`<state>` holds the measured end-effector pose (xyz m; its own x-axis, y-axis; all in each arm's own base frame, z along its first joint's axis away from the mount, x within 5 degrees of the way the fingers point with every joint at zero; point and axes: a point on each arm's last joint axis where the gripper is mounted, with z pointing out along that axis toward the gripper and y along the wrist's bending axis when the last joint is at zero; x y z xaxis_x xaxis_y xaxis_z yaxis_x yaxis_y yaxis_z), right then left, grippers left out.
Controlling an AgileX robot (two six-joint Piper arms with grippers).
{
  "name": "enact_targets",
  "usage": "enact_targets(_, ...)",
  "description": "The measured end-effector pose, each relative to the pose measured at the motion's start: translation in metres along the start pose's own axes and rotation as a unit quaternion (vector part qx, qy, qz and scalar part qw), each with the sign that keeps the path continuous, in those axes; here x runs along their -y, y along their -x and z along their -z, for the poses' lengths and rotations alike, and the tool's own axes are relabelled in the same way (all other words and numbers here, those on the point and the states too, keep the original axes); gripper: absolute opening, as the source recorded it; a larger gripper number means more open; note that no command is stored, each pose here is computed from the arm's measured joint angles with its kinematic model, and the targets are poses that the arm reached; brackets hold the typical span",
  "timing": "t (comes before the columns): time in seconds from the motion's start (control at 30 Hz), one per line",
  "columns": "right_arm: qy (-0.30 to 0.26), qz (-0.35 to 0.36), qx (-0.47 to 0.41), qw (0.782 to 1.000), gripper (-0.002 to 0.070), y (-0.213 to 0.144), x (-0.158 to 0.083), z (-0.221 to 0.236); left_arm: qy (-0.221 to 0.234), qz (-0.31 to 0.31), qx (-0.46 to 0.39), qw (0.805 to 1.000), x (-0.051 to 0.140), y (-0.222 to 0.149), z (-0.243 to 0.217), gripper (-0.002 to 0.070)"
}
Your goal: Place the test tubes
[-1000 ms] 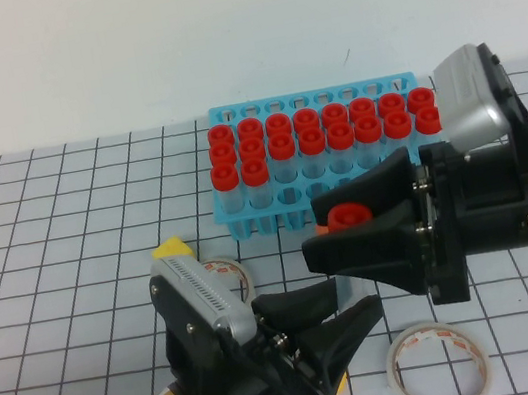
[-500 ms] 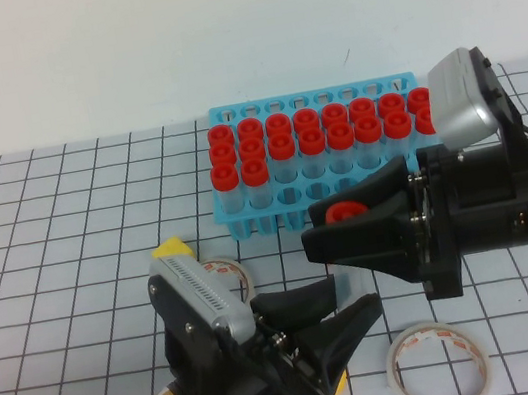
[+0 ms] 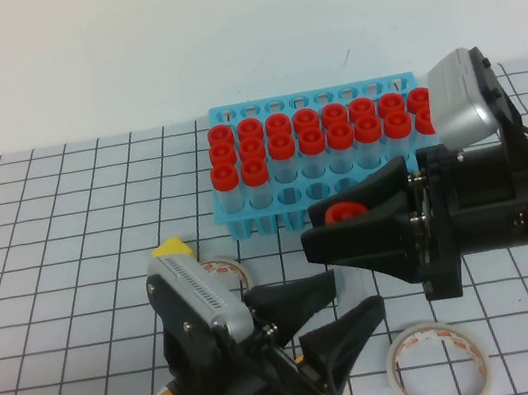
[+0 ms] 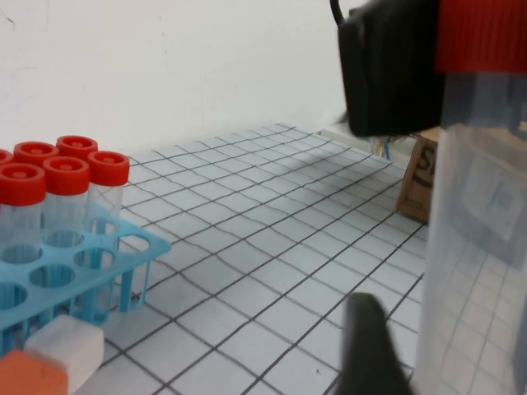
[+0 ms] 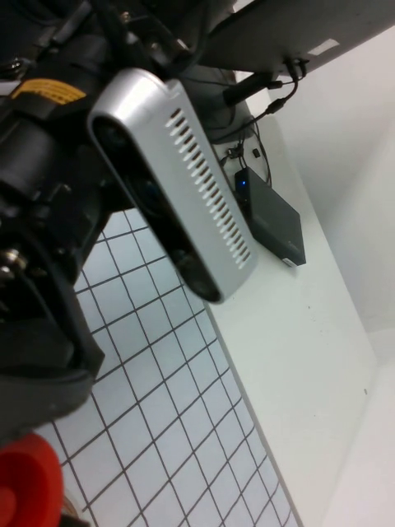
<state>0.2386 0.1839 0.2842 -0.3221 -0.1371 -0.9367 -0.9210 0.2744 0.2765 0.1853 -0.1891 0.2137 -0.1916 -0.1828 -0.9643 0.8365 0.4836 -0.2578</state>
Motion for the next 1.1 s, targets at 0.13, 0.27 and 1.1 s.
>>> enact_targets(0.13, -0.003, 0.021, 0.002, 1.000, 0.0269, 0.002, -0.001, 0.001, -0.010, -0.013, 0.012, 1.000, 0.002, 0.009, 0.004, 0.0412)
enact_targets(0.27, -0.016, 0.063, 0.021, 0.998, 0.0268, 0.014, -0.007, 0.014, -0.037, -0.057, 0.031, 0.997, 0.008, 0.027, 0.014, 0.0402)
enact_targets(1.1, 0.007, 0.078, -0.057, 0.995, 0.0268, 0.022, -0.045, 0.058, 0.156, -0.138, 0.025, 0.978, 0.057, 0.061, 0.179, 0.0000)
